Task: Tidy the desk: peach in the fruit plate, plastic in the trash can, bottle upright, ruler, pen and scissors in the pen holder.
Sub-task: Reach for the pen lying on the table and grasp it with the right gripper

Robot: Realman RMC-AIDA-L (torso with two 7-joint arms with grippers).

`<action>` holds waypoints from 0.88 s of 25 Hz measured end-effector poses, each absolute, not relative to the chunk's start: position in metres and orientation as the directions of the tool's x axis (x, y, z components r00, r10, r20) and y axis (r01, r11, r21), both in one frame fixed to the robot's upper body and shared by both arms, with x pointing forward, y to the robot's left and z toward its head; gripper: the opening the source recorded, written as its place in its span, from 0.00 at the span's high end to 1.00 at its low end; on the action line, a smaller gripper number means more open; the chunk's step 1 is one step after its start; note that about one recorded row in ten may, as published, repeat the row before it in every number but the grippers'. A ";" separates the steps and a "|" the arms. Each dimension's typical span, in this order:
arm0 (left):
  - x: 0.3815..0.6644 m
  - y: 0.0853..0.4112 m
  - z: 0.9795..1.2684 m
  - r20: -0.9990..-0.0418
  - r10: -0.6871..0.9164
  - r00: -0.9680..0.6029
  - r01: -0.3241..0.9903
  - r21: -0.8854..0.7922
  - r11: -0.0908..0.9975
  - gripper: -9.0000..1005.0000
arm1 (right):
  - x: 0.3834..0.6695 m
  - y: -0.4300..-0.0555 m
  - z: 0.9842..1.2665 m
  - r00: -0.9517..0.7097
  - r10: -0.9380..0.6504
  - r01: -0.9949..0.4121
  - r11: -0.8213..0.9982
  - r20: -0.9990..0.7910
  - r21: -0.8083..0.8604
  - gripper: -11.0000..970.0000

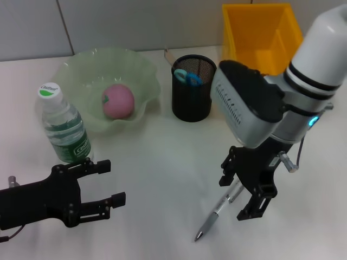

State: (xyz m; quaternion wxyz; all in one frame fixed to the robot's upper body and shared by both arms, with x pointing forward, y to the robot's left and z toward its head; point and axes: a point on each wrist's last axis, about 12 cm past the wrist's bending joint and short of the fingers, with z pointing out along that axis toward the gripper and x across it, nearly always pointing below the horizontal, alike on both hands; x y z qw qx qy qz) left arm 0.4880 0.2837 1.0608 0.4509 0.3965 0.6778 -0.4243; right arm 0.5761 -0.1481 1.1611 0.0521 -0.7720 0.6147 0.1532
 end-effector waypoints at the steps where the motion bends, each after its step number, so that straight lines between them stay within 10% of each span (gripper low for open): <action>1: 0.488 0.284 1.061 -0.948 0.157 -0.275 0.921 -0.213 0.326 0.17 | 0.576 -0.148 1.161 0.197 -0.933 -0.965 -0.239 -0.301 0.108 0.21; 22: 0.493 0.283 1.059 -0.939 0.142 -0.314 0.896 -0.244 0.370 0.17 | 0.563 -0.097 1.152 0.585 -0.806 -0.802 -0.591 -0.089 0.085 0.22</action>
